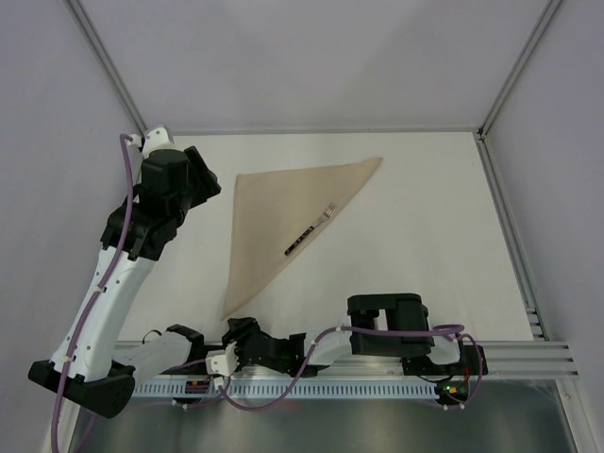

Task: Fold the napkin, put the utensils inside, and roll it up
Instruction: Fold the napkin

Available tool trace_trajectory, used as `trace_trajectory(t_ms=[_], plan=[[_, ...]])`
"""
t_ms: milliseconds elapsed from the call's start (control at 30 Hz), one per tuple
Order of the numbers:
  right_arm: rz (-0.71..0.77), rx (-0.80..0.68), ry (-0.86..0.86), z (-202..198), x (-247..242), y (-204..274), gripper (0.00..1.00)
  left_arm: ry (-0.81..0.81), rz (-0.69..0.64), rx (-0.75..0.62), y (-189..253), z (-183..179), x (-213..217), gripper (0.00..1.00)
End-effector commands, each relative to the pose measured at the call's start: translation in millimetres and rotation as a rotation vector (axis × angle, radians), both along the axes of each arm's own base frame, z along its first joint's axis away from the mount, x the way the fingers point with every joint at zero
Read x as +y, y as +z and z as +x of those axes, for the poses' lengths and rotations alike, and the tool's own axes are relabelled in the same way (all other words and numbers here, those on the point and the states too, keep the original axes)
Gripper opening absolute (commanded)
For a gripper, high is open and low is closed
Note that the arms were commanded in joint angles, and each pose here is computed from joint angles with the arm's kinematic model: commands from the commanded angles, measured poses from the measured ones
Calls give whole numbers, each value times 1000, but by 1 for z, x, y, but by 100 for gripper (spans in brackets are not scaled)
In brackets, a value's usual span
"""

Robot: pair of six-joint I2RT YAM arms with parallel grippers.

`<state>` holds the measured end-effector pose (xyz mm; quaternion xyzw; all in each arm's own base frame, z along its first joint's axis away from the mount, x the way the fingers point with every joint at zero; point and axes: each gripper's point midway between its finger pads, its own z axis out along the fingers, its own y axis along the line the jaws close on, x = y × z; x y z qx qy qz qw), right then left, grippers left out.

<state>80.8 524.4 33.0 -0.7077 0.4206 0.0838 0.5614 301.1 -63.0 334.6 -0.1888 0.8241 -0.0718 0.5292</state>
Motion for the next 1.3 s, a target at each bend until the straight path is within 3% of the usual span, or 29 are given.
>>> trace_trajectory(t_ms=[0,100,433,833,1267], plan=[[90,-17,-4,-2,17,20,52,-7,26,-13,6,-3,4,67],[94,-36,-14,0,19,16,52,-8,30,-10,5,-2,4,67],[100,-58,-13,2,22,10,38,-10,39,-4,3,0,4,67],[108,24,-39,10,22,17,1,-17,42,9,-3,2,2,67],[109,292,-154,59,27,48,0,-17,40,29,-16,7,1,67]])
